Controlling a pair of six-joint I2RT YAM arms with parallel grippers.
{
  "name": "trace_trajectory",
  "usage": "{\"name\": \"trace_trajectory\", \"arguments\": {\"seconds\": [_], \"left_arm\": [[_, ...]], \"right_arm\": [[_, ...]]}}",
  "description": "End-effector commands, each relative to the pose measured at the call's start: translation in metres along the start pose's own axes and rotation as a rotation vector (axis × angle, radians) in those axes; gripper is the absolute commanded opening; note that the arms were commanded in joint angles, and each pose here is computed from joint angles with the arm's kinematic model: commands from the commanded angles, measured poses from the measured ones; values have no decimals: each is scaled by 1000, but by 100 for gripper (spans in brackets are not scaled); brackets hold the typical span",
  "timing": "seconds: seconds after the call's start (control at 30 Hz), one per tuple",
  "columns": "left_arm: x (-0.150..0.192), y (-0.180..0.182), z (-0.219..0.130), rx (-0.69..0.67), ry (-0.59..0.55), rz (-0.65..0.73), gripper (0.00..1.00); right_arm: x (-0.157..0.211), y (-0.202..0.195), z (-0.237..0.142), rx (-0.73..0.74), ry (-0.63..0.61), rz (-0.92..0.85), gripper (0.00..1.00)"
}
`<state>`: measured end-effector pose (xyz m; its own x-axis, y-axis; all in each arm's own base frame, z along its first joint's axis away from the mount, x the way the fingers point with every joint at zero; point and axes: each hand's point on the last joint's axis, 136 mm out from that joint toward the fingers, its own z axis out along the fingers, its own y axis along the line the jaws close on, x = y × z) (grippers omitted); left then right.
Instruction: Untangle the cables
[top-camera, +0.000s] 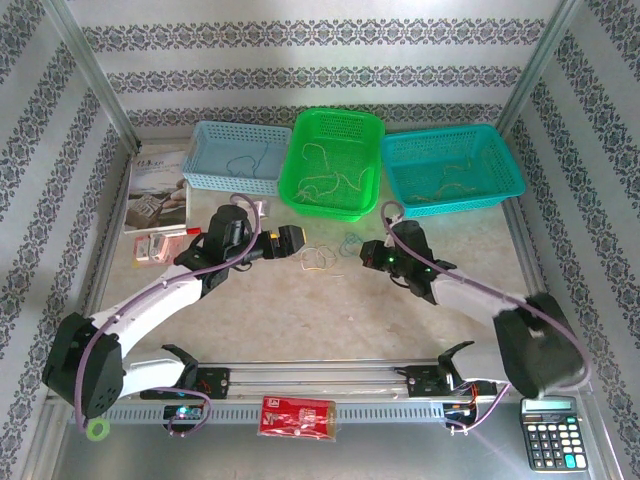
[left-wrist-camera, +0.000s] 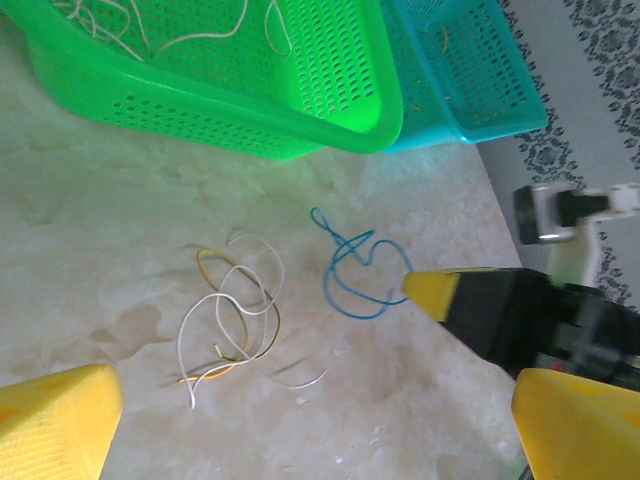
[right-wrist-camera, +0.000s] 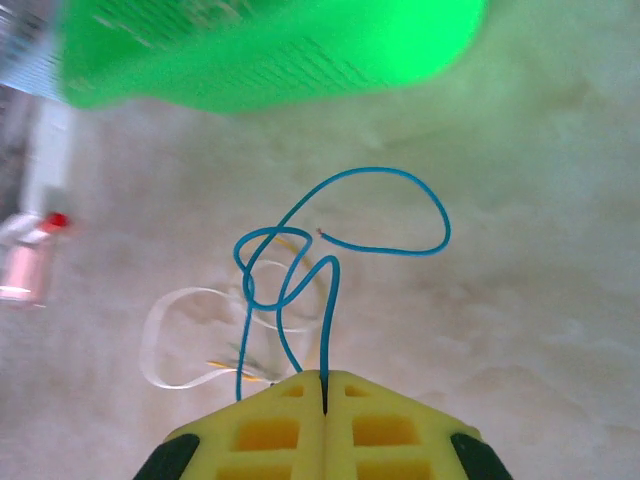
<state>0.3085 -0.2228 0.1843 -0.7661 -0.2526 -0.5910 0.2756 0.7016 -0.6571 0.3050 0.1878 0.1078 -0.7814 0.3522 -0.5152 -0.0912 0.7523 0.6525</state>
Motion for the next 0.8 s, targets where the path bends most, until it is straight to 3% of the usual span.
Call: {"name": "trace_trajectory", "arguments": {"seconds": [0.0, 0.23, 0.53, 0.77], "left_arm": [[-18, -31, -8, 96, -46, -1, 100], [-32, -64, -15, 258, -82, -50, 100], [-38, -93, -16, 370, -96, -60, 83], [-24, -97, -2, 379, -62, -51, 72]], "right_arm": [[-2, 14, -20, -58, -17, 16, 0], [-15, 53, -55, -193, -75, 29, 0], [-19, 98, -69, -319, -81, 12, 0], [-19, 122, -71, -371, -74, -2, 0]]}}
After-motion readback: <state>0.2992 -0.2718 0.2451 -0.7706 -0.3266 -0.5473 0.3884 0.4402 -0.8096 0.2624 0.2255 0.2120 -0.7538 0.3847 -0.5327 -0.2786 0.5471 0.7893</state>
